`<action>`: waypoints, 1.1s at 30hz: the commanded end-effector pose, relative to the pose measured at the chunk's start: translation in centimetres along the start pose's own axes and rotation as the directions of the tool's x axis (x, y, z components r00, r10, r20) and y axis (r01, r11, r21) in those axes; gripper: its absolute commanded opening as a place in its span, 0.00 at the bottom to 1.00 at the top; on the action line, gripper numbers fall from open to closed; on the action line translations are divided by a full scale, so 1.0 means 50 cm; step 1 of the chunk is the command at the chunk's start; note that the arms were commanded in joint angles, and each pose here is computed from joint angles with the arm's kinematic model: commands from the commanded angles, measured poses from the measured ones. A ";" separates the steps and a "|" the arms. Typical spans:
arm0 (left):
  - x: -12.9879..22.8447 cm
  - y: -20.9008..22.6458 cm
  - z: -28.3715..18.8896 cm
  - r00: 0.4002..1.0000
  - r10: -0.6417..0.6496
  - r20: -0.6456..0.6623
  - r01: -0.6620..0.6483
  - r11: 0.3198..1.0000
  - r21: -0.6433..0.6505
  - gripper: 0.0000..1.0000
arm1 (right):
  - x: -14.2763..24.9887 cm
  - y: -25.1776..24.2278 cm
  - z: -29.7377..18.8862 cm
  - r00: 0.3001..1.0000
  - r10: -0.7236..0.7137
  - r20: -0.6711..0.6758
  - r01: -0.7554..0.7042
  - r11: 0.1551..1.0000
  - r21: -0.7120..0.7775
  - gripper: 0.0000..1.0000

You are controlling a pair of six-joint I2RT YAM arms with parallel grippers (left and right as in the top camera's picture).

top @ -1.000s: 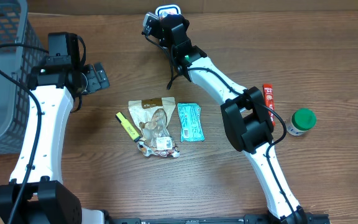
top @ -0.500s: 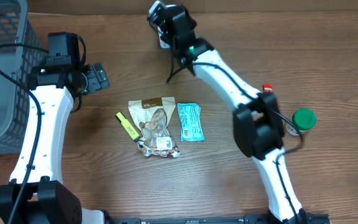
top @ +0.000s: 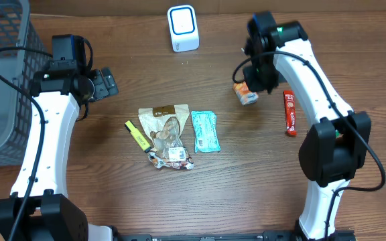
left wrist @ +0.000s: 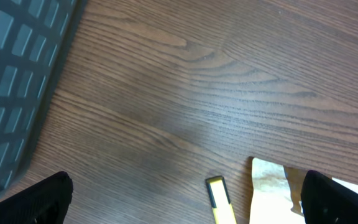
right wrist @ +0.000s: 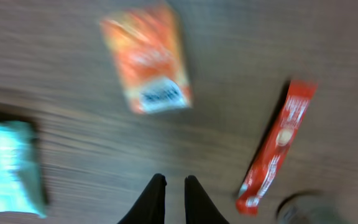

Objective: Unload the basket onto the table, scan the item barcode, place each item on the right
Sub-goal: 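Carry the orange packet right, set it beside the red stick, release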

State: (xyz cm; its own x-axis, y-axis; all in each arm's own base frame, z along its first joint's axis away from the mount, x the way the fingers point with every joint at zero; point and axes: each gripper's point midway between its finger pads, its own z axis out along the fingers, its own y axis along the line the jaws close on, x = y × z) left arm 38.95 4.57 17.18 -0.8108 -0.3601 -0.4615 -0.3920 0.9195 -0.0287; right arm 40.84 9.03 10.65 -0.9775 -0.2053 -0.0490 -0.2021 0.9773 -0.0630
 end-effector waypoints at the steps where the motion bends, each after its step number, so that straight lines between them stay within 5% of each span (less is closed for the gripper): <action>1: -0.010 -0.005 -0.015 1.000 -0.007 0.025 0.007 1.000 0.006 1.00 | 0.031 -0.044 0.066 0.990 0.130 -0.062 -0.131 0.991 -0.019 0.11; 12: -0.010 -0.005 -0.015 1.000 -0.007 0.025 0.007 1.000 0.006 1.00 | -0.067 0.002 0.074 0.985 0.115 0.127 -0.084 0.970 -0.227 0.49; 18: -0.010 -0.005 -0.015 1.000 -0.007 0.025 0.007 1.000 0.006 1.00 | -0.104 0.032 0.135 0.967 0.068 0.246 -0.016 0.978 -0.207 0.56; 28: -0.010 -0.005 -0.015 1.000 -0.007 0.025 0.007 1.000 0.006 1.00 | -0.022 -0.029 0.195 0.984 0.131 0.122 -0.126 0.991 -0.049 0.38; 33: -0.010 -0.005 -0.015 1.000 -0.007 0.025 0.007 1.000 0.006 1.00 | 0.058 -0.040 0.190 0.989 0.146 -0.032 -0.147 0.989 -0.026 0.39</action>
State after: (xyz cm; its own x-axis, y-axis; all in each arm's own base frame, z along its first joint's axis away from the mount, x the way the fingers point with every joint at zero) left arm 38.95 4.57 17.18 -0.8108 -0.3601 -0.4615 -0.3920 0.9195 -0.0287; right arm 40.39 7.95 1.32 -0.9928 -0.0892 -0.0802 -0.0923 0.9951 0.0361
